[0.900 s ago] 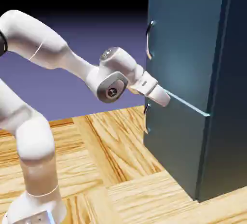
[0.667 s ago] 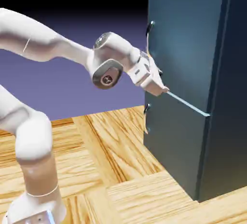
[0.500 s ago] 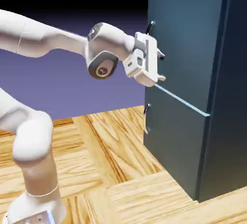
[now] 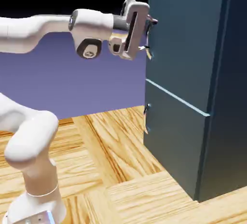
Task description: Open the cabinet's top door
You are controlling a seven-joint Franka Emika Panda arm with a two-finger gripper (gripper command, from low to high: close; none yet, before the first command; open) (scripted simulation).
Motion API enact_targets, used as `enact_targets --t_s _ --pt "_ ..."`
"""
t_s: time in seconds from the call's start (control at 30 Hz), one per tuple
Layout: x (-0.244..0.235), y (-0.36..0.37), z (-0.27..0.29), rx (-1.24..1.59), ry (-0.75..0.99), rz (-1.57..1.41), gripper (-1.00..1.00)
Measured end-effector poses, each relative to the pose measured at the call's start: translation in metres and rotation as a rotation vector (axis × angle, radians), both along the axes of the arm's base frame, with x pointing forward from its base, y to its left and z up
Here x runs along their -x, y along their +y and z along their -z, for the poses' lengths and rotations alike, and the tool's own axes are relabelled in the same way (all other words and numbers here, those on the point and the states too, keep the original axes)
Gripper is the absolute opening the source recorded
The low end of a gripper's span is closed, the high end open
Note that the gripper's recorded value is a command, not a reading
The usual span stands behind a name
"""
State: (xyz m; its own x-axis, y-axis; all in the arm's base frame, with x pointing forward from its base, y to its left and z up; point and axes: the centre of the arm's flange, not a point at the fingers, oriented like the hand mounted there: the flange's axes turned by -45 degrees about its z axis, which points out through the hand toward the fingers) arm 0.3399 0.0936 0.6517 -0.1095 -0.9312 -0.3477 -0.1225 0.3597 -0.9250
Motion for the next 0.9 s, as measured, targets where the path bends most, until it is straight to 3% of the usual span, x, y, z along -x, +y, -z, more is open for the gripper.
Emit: enact_targets --t_s 0.33,0.67,0.87,0.9 --pt "0.001 0.067 0.013 -0.604 -0.144 0.053 0.00" --pt "-0.023 0.128 0.074 -1.199 -0.197 0.080 0.00" --pt "-0.071 0.126 0.074 -1.200 -0.198 0.080 0.00" --pt "-0.073 0.126 0.074 -1.199 -0.197 0.080 -1.00"
